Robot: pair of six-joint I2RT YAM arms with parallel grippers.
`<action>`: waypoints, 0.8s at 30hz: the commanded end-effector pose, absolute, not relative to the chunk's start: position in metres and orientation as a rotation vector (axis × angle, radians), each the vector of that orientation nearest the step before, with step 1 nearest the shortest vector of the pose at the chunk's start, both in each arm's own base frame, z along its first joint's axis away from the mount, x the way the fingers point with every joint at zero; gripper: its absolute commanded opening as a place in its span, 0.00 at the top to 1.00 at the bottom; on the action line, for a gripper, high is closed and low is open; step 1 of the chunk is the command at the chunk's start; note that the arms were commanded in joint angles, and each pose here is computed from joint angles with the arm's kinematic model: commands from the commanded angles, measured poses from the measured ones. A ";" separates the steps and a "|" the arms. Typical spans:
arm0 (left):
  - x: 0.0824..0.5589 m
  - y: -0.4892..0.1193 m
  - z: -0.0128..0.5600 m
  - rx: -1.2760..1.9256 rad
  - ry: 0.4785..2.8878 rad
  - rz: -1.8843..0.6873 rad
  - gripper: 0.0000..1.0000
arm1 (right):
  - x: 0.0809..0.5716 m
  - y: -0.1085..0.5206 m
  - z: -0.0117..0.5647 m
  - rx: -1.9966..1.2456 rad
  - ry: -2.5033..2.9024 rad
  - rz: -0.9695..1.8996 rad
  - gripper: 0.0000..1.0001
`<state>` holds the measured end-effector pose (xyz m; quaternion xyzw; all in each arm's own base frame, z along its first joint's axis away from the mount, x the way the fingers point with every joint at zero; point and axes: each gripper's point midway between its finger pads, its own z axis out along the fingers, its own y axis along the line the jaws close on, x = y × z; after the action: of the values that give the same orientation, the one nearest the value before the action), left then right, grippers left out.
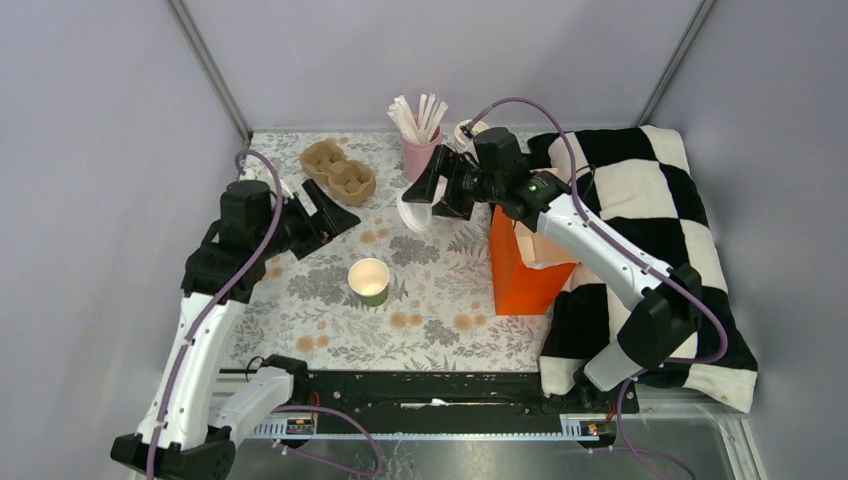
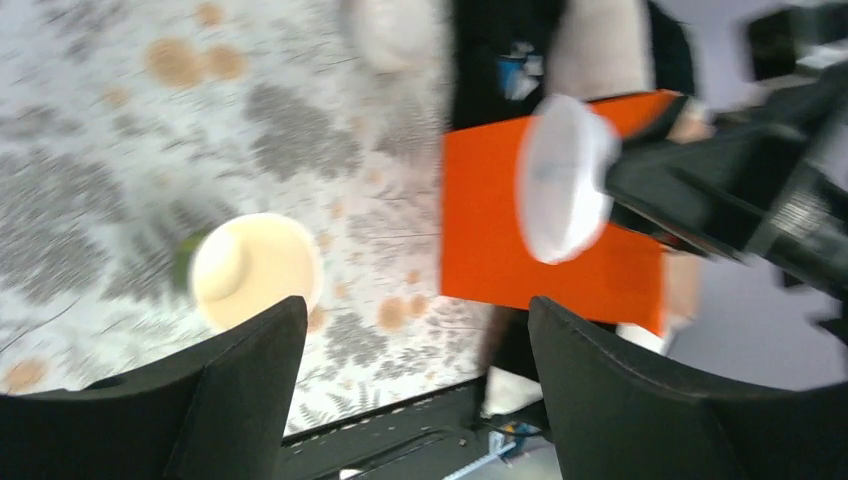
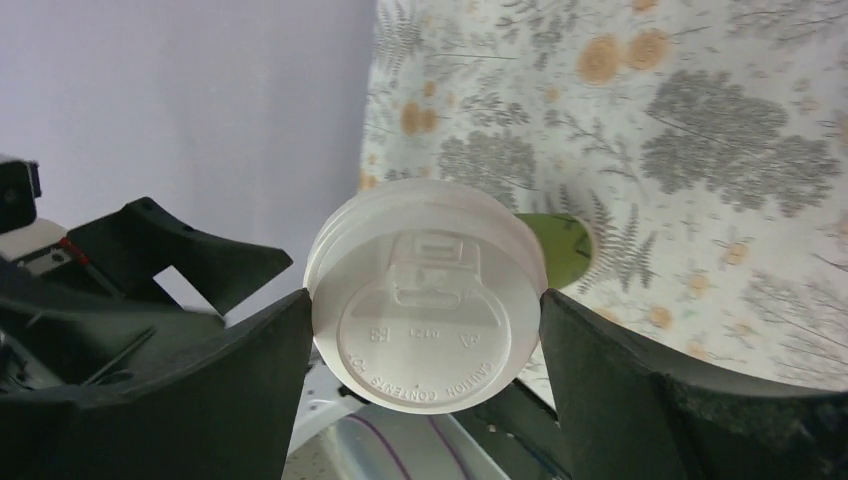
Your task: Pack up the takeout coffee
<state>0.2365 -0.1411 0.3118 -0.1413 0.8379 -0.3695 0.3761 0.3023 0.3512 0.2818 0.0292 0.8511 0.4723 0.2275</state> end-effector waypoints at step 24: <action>0.246 -0.172 0.098 -0.313 2.780 -0.583 0.77 | 0.262 0.329 0.268 -0.360 2.351 0.875 0.12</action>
<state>0.2343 -0.1456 0.0968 -0.1244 0.9700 -0.1645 0.1288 0.2653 0.3378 0.2511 -0.1216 0.8942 0.3383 0.2668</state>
